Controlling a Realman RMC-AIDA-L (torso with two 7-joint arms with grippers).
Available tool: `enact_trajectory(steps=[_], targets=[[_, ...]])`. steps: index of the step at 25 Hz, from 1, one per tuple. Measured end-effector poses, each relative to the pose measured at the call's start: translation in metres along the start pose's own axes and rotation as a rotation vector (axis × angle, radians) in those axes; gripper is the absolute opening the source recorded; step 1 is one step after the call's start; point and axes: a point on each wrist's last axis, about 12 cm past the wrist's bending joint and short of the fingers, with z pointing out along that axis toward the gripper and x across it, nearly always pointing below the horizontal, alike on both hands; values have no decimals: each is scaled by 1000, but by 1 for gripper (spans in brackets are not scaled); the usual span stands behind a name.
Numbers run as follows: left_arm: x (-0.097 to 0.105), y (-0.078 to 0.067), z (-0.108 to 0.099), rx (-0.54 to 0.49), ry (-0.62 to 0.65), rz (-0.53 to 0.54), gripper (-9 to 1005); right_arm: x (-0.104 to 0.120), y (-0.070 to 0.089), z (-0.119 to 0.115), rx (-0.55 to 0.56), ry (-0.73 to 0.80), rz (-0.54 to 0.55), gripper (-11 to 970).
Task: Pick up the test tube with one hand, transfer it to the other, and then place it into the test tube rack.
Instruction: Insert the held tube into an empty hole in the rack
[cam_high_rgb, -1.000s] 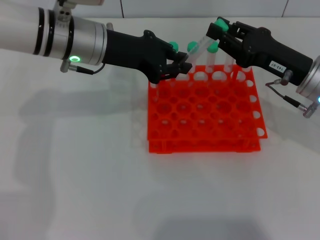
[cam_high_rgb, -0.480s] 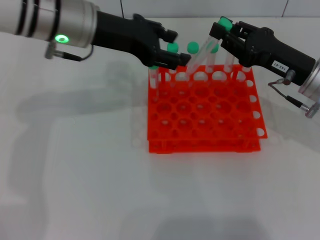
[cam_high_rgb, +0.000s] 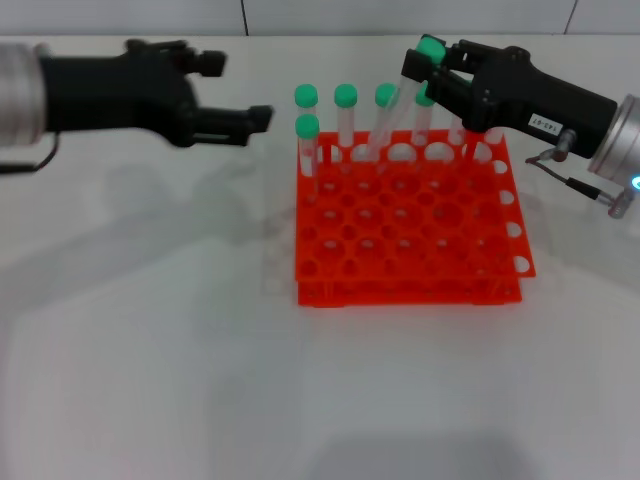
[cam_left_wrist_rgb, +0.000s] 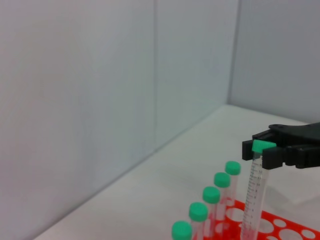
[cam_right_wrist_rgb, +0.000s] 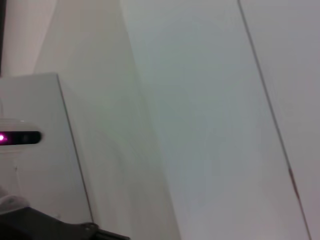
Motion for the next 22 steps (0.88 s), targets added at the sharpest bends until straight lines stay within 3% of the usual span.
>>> enact_trajectory(steps=[7,11,16,22], targets=[[70,-16,-42,-99,-82,-44,880,-11,-2,11,-29,60,-41,265],[101,-22,-45,-107,-82,-66,880,-21,-1,19,-60,96,-67,265],[128,-27,-44,-108,-94,-73,880,-26,0,30,-63,153,-93,265],[142,-27,-47,-141,-136,-81,879,-28,0,44,-44,189,-95,264]])
